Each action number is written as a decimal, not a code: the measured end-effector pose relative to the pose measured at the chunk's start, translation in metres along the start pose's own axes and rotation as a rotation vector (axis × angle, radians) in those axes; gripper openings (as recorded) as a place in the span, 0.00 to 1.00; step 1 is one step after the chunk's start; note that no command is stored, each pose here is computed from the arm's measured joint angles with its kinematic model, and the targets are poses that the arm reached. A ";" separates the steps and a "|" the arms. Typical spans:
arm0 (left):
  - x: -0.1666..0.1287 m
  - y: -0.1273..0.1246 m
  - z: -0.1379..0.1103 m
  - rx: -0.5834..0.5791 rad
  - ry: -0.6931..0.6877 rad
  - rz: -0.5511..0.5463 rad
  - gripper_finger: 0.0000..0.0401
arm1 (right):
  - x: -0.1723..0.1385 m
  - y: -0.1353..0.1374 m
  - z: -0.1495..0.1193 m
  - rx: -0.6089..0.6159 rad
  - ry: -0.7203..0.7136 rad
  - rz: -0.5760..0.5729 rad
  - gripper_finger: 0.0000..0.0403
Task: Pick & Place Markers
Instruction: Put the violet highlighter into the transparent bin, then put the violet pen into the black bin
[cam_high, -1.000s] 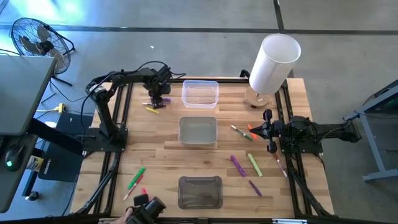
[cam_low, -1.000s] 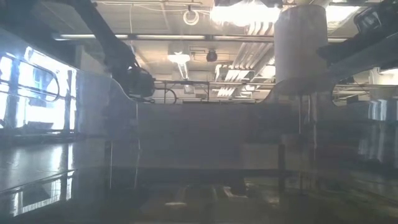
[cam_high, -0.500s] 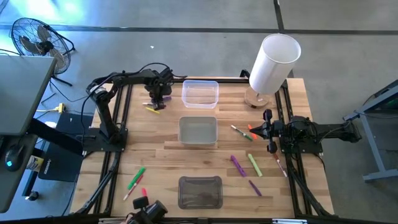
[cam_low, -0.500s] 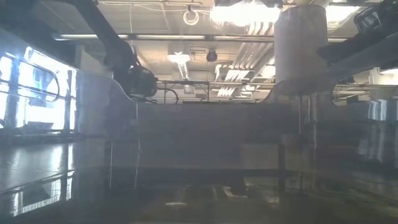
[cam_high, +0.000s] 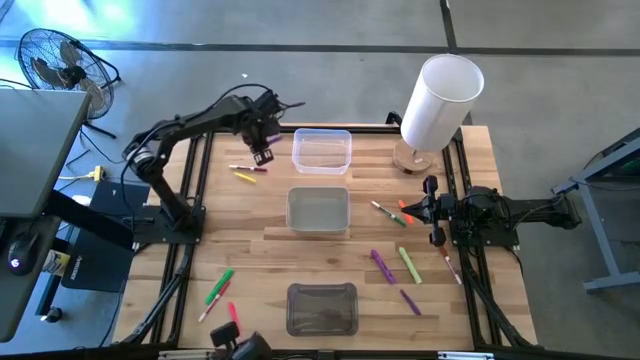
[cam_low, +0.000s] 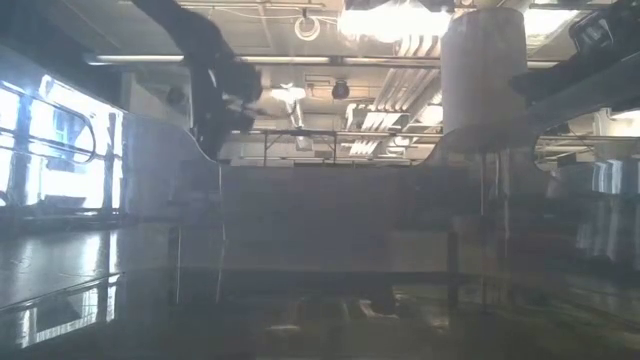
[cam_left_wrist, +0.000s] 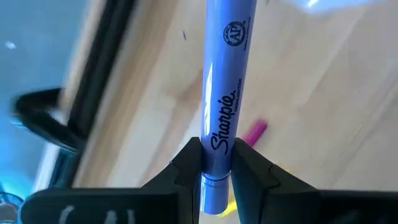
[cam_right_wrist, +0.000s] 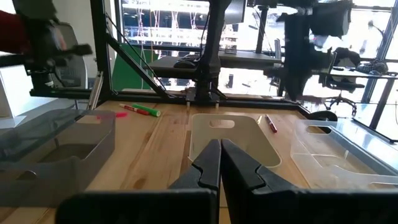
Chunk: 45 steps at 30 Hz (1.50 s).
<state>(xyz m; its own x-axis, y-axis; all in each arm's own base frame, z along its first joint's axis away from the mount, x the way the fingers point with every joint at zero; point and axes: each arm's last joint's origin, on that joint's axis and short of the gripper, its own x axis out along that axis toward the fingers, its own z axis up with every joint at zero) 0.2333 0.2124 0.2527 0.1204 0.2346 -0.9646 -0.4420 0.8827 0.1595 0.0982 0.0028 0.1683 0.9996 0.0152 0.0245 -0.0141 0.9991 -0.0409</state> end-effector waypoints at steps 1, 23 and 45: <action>-0.007 -0.003 0.001 -0.012 -0.004 -0.003 0.13 | 0.000 0.000 0.000 0.000 0.000 0.000 0.00; -0.029 -0.070 0.114 0.021 -0.260 -0.069 0.13 | 0.000 0.000 0.000 0.000 0.000 0.000 0.00; 0.031 -0.073 0.133 0.019 -0.073 -0.056 0.54 | 0.000 0.000 0.000 0.000 0.000 0.000 0.00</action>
<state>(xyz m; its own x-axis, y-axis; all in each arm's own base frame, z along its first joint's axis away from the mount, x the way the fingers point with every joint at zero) 0.3877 0.2099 0.2388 0.2098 0.2130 -0.9543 -0.4155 0.9029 0.1102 0.0983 0.0028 0.1682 0.9996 0.0151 0.0241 -0.0141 0.9991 -0.0410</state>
